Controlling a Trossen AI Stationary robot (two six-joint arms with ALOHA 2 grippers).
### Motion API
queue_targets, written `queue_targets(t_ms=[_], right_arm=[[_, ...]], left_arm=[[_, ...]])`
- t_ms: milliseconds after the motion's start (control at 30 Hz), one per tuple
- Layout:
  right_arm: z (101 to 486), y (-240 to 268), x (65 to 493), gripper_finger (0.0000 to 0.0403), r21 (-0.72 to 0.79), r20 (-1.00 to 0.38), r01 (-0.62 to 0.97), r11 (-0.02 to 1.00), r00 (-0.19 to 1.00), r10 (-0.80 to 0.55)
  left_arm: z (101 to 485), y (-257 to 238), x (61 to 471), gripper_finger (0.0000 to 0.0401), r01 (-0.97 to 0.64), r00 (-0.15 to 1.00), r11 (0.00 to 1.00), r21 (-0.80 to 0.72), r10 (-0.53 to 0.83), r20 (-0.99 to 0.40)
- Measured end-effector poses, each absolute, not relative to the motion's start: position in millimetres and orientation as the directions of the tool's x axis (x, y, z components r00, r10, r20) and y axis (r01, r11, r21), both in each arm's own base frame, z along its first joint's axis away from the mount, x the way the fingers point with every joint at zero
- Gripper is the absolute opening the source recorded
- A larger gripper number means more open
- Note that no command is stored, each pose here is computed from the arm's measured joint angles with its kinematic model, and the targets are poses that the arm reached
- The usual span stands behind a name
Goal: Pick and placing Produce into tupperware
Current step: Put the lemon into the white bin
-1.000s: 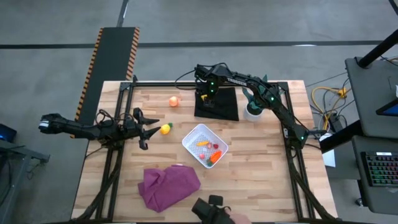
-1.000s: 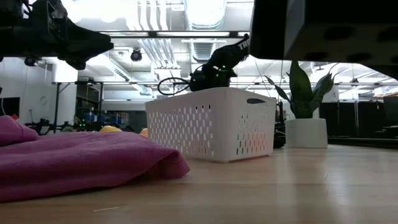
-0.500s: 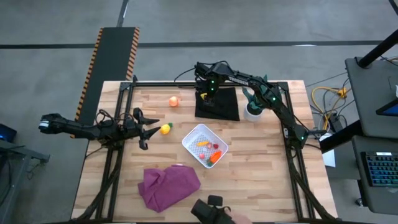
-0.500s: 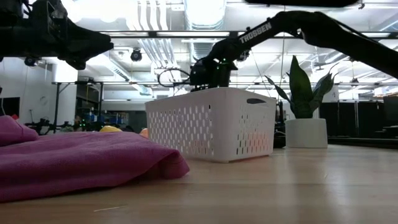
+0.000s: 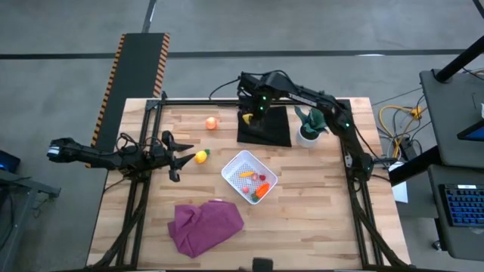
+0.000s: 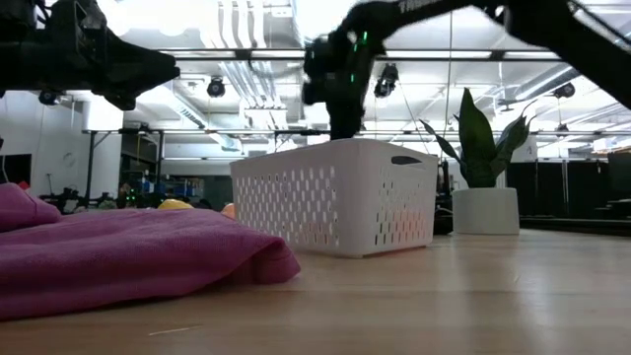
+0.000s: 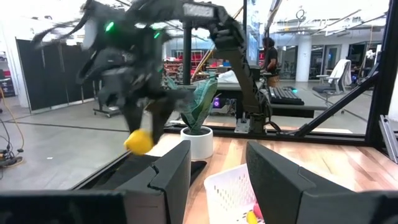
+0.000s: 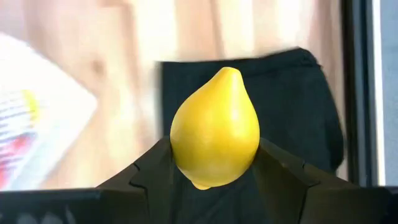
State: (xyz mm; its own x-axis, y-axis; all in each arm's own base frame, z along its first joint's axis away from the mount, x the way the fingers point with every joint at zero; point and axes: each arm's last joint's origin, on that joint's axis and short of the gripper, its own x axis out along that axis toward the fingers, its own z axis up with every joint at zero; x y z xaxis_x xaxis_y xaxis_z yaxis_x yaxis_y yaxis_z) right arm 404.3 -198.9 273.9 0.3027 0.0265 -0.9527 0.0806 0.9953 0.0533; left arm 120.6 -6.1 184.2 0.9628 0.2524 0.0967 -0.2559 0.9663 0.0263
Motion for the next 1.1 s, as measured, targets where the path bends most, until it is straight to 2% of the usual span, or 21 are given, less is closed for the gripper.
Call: queue_targets(t_ms=[233,400,733,1100], right_arm=[[317,-131,397,0.0179,0.068,-0.946,0.014,0.998,0.319,0.06],[325,-88,389,0.0179,0.091,-0.947,-0.014,0.996,0.307,0.091],[279,-32,390,0.0179,0.123,-0.931,-0.025,0.992,0.342,0.124],[237,-26,399,0.0181,0.103,-0.901,-0.011,0.995,0.422,0.098]], left_arm=[[185,-6,120,0.0142,-0.258,0.962,0.966,0.024,0.254,0.102],[185,-6,120,0.0142,-0.258,0.962,0.966,0.024,0.255,0.101],[185,-6,120,0.0142,-0.259,0.962,0.966,0.024,0.255,0.101],[188,-6,120,0.0142,-0.259,0.96,0.966,0.02,0.255,0.113]])
